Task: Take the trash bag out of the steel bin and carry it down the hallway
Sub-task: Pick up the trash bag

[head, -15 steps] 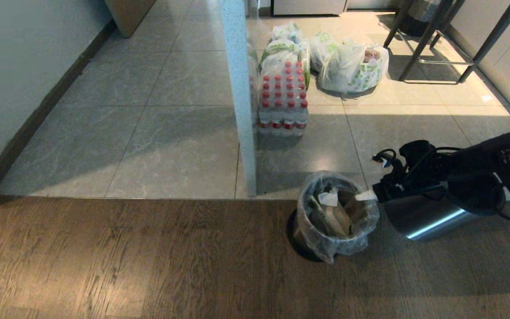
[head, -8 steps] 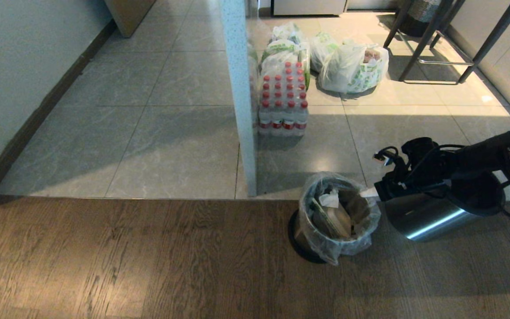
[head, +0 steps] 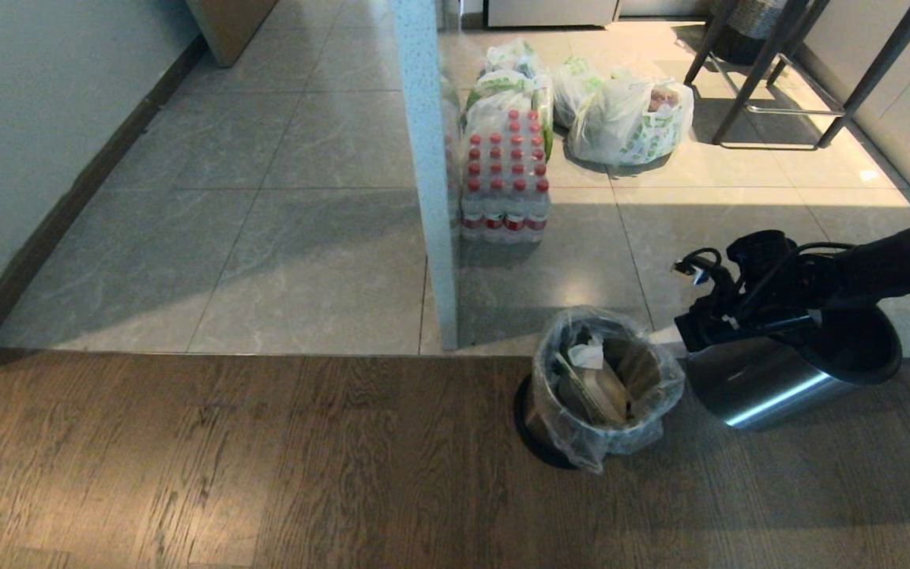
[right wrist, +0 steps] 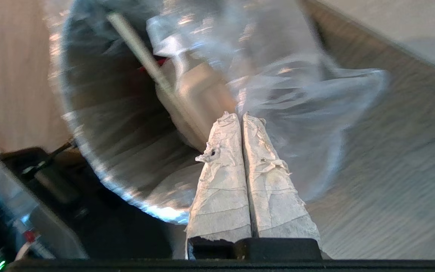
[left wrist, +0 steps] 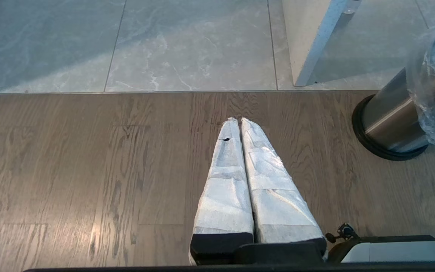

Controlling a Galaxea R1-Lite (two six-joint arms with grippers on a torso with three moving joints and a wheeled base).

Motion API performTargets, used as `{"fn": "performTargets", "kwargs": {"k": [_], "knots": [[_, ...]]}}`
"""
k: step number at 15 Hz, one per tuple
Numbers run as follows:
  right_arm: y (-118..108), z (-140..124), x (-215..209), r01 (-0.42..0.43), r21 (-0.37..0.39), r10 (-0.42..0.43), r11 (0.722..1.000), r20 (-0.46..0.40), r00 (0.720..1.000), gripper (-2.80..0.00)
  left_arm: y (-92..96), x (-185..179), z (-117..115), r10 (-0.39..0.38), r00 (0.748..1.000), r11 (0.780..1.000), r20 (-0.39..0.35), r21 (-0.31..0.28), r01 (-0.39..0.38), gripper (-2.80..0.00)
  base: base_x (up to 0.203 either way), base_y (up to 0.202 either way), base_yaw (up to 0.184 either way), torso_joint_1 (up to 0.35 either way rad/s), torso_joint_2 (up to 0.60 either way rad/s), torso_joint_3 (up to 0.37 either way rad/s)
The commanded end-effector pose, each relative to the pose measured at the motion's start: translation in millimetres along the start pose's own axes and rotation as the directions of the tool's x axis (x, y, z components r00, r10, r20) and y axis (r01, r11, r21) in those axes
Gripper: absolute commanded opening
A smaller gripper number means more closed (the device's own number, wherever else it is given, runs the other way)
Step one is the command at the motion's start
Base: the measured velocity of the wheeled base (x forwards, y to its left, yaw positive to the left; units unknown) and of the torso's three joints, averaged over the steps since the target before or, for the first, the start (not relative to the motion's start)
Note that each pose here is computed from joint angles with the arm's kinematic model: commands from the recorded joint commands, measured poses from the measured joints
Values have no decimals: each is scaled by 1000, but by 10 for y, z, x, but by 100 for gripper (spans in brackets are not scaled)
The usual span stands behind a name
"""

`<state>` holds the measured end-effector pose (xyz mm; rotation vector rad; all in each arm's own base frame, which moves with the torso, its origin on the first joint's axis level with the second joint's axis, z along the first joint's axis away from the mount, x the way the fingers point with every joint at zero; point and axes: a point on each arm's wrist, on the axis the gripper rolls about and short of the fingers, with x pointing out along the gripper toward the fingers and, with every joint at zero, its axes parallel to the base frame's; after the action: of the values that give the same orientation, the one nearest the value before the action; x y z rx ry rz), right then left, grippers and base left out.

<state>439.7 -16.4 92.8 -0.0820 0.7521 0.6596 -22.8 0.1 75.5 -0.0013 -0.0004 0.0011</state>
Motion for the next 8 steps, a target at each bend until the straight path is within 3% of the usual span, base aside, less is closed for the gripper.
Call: {"fn": "performTargets", "kwargs": {"k": [1,6,8], "knots": [[139,29,-35,-20,-15,20,1000,-5,1000,-280,0,1,-4,0,1000,1000,-2,0,0,-280,0,0,0,0,0,0],[374,102,77,-67,-48,66,997,-18,998,-280,0,1,-4,0,1000,1000,-2,0,0,-280,0,0,0,0,0,0],[371,115,43,-62,-55,61,997,-13,998,-280,0,1,-2,0,1000,1000,-1,0,0,-280,0,0,0,0,0,0]]}}
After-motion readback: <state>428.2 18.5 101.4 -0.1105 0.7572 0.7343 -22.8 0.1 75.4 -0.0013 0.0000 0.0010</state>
